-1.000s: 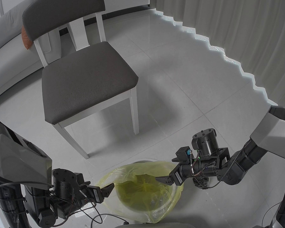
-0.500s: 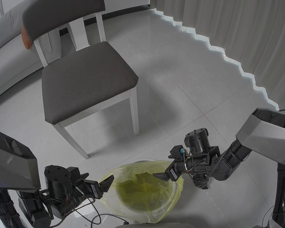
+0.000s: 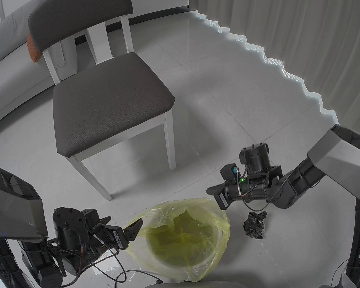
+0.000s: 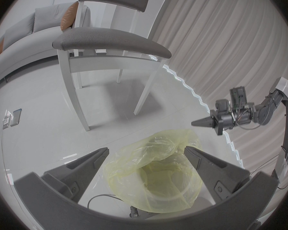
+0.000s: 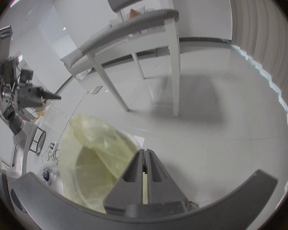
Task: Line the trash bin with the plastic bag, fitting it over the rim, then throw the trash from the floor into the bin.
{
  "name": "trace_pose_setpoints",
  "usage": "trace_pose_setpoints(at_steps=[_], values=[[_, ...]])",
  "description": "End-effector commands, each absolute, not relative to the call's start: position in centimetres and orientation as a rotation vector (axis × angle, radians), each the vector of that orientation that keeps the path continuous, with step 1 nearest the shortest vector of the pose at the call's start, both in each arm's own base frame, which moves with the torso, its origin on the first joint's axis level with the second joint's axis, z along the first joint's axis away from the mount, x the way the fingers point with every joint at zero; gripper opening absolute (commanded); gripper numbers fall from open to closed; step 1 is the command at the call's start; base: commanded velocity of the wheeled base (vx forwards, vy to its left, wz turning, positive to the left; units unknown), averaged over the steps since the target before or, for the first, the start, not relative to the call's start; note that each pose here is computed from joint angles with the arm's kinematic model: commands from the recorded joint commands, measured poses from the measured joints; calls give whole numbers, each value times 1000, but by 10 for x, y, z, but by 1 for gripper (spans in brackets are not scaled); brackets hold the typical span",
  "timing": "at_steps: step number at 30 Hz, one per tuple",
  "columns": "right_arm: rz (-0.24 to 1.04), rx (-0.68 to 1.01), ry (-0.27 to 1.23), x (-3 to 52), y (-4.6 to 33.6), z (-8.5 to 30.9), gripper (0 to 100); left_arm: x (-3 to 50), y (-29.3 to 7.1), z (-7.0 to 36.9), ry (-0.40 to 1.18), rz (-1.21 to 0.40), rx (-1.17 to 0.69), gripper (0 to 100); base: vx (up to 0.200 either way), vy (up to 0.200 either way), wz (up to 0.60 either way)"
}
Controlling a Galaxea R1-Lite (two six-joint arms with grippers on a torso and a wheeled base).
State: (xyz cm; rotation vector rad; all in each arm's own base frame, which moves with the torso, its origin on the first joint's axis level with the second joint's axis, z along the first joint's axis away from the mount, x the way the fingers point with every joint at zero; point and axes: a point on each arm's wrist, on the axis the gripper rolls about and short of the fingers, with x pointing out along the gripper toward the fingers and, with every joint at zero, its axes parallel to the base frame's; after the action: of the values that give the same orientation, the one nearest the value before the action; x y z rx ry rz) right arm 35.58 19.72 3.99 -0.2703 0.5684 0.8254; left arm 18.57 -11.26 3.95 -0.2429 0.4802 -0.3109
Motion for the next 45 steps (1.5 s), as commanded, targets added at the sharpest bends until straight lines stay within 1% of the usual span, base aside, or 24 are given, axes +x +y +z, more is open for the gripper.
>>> trace_pose_setpoints(at_steps=[1,7,14,15,24,34,38,39,45], values=[[816,-258,471,364,198,74,0,183,-110,39,483,-305,-249,100,0,0,0],[817,-258,462,367,200,76,0,184,-111,37,492,-300,-259,100,0,0,0],[840,-273,547,350,193,54,0,183,-112,34,511,-298,-277,100,0,0,0],[851,-269,553,348,192,53,100,183,-112,34,512,-297,-278,100,0,0,0],[855,-264,604,343,183,43,100,183,-113,34,507,-279,-282,100,0,0,0],[894,-320,681,345,193,-3,100,183,-113,34,507,-274,-283,100,0,0,0],[900,-331,661,348,194,-8,100,183,-112,33,509,-273,-284,100,0,0,0],[899,-328,657,348,195,-8,0,183,-112,33,509,-273,-284,100,0,0,0],[897,-323,650,349,195,-5,0,184,-112,31,517,-267,-284,100,0,0,0]])
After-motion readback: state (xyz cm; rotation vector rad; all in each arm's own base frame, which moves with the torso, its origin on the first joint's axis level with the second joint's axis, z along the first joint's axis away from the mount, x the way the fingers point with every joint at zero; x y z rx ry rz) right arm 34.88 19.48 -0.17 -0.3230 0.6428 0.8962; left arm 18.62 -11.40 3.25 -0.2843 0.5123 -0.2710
